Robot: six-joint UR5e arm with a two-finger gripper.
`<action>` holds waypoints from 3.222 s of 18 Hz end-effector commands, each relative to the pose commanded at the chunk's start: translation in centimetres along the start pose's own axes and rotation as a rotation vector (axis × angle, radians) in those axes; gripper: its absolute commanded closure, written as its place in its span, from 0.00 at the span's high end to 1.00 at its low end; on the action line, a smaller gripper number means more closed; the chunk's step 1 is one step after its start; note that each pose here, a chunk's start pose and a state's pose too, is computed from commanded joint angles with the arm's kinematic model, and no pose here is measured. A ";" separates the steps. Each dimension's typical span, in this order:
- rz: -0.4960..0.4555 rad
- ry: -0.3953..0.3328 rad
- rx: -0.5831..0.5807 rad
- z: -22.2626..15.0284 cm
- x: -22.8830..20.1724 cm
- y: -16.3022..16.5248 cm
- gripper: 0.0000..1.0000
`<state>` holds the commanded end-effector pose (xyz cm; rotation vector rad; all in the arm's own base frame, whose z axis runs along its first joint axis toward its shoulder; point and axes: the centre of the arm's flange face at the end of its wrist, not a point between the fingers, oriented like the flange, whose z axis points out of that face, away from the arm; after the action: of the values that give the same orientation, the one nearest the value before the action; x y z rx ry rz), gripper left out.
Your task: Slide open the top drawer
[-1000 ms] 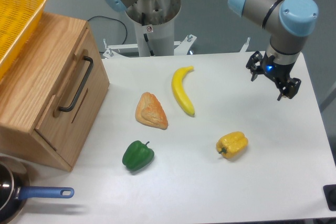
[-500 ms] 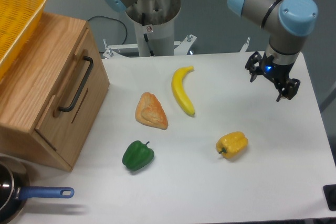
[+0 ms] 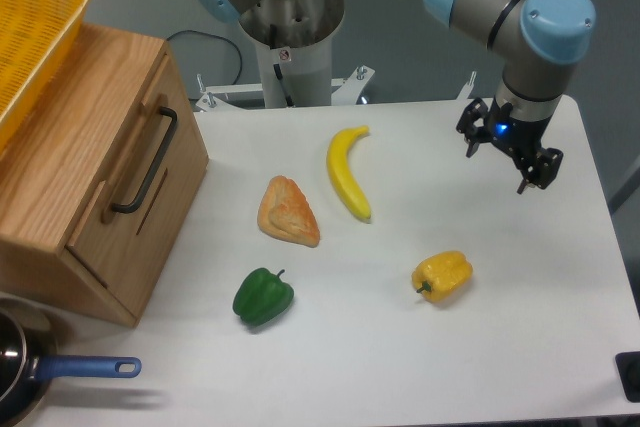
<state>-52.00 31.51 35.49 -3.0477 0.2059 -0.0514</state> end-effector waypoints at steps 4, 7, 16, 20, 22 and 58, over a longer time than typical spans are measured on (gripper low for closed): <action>-0.058 0.007 0.000 -1.6 2.4 -0.8 1.00; -0.080 0.049 -0.006 -3.5 5.1 -1.3 1.00; -0.344 0.151 0.099 -6.8 12.2 -7.3 1.00; -0.394 0.194 0.115 -6.6 15.9 -10.7 1.00; -0.408 0.207 0.107 -6.3 17.8 -11.9 1.00; -0.508 0.393 0.124 -3.9 27.9 -25.7 1.00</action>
<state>-21.11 52.74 42.46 -2.8485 -0.5301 -0.6661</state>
